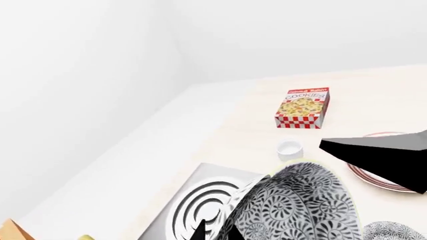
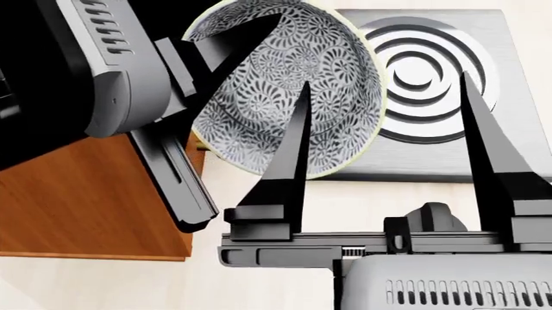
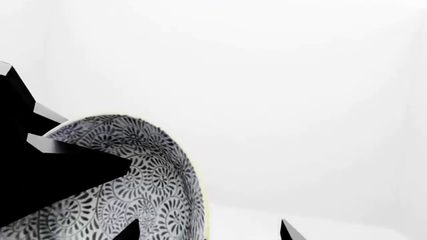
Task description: Pick the akita bowl on the wooden cabinet and place it on the plate.
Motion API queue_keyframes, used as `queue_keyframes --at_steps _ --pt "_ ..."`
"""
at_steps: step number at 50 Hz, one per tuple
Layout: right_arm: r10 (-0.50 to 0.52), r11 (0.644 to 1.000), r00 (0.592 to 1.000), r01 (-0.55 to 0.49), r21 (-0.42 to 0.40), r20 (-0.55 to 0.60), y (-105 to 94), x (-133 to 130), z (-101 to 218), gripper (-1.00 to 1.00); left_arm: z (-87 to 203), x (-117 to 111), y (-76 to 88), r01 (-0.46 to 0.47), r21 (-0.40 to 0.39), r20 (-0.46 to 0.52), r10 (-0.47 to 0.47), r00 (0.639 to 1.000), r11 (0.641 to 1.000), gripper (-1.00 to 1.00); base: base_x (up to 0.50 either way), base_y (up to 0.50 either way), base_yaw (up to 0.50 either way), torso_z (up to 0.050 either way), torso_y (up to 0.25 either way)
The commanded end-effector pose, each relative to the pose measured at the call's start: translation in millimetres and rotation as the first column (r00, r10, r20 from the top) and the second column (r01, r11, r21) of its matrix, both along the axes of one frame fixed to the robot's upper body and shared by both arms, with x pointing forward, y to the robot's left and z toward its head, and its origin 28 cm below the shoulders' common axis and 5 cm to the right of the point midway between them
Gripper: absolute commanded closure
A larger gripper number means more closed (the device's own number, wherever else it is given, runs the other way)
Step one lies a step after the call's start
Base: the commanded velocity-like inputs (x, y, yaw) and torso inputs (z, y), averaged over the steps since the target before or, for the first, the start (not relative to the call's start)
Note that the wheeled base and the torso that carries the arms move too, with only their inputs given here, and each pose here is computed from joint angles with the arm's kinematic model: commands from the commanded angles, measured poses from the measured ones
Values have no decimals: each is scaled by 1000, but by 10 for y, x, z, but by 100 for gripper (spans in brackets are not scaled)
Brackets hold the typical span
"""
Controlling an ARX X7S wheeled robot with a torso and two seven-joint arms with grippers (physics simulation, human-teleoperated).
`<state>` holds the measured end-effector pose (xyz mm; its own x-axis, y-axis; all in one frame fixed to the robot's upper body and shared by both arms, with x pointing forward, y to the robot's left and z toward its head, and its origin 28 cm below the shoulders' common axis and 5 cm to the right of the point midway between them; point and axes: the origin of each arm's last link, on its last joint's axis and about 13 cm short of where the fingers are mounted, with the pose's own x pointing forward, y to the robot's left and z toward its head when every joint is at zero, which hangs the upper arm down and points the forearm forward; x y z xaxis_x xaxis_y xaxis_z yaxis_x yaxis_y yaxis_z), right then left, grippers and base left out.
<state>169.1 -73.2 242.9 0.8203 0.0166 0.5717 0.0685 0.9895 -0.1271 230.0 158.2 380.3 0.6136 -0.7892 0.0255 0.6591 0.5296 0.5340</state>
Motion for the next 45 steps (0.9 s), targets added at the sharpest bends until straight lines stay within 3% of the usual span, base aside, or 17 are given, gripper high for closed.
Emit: queue_keyframes --at_steps 1,13,14,33,43,44,45 --pt "2 1000 999 -2 1 -37 3 35 -21 -100 10 -14 18 2 -18 5 -2 1000 1000 100 0 0 0 0 0" --pt "-2 1000 999 2 2 -51 0 47 -40 -100 -22 -10 33 3 -23 -1 -4 1000 1000 100 0 0 0 0 0" --pt "-2 1000 999 2 3 -49 0 44 -39 100 -25 -8 34 1 -21 -1 -1 1000 1000 100 0 0 0 0 0" --pt "-11 1000 999 11 0 -48 3 38 -40 100 -43 10 60 -12 -38 -4 12 1000 999 100 0 0 0 1 1" --pt "-77 997 996 76 -34 -38 5 42 -17 100 -50 27 71 -26 -44 -3 26 1000 999 100 0 0 0 0 0" --pt "-81 996 996 80 -35 -30 4 33 -8 100 -58 31 72 -32 -41 -5 32 999 999 -100 0 0 0 0 0" --pt "-83 996 996 82 -36 -29 4 31 -7 100 -65 32 71 -30 -36 -4 30 1000 999 -100 0 0 0 0 0"
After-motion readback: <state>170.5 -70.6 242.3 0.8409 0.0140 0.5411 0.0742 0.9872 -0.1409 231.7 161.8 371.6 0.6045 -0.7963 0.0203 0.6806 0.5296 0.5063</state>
